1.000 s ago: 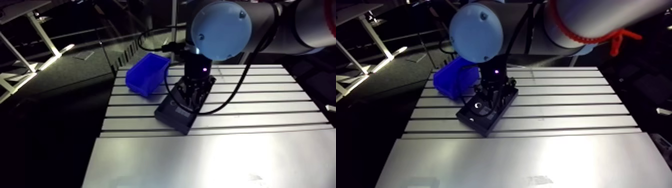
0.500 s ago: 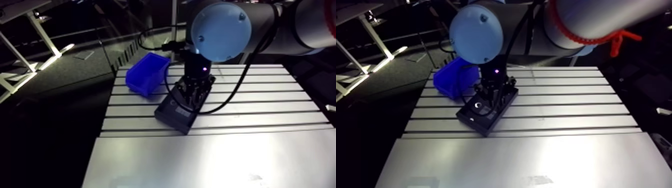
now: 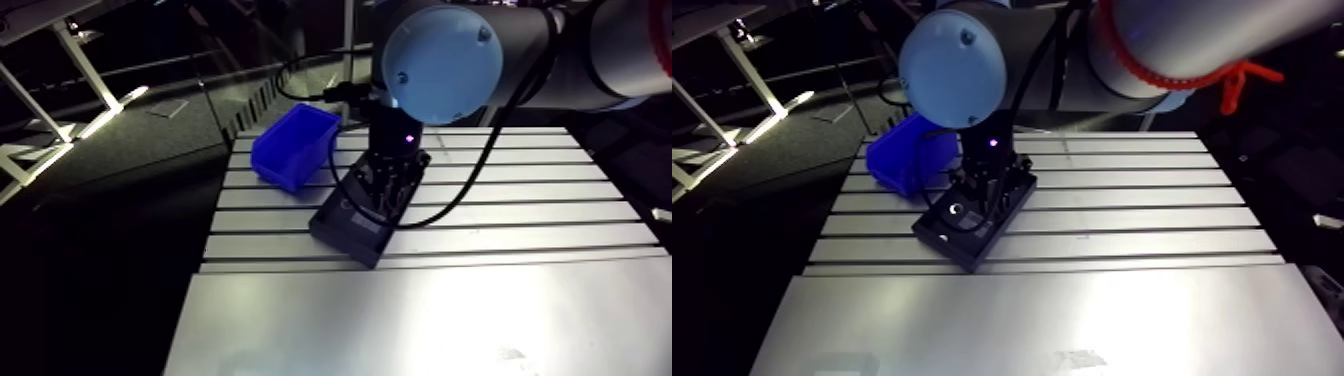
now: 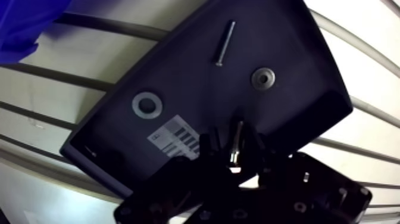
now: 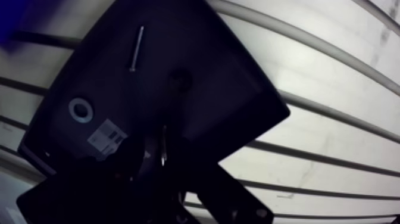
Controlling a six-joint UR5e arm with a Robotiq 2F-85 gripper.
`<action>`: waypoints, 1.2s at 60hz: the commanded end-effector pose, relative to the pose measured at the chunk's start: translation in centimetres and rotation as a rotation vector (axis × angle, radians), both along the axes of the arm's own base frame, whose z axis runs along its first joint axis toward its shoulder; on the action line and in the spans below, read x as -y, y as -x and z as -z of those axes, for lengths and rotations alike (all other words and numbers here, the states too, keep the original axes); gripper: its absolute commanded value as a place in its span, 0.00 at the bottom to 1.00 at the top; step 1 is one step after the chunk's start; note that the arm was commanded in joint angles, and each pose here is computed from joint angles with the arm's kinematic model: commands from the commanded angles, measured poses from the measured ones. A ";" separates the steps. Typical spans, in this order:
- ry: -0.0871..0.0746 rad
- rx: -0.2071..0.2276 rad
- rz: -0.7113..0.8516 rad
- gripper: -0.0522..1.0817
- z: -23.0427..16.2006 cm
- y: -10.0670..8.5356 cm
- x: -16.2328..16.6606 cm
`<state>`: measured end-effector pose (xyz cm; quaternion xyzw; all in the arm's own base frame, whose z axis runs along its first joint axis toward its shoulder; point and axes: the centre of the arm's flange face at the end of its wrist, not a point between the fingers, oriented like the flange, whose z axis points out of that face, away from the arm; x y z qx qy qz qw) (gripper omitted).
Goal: Pick up the M10 bolt from the tray and put it into the blue bin.
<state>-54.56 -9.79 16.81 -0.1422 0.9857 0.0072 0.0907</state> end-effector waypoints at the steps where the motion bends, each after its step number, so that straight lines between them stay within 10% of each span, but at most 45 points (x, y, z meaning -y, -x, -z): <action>1: 0.000 0.000 -0.001 0.62 0.0 0.0 0.1; 72: -0.004 -0.002 -0.006 0.75 0.2 -0.2 0.0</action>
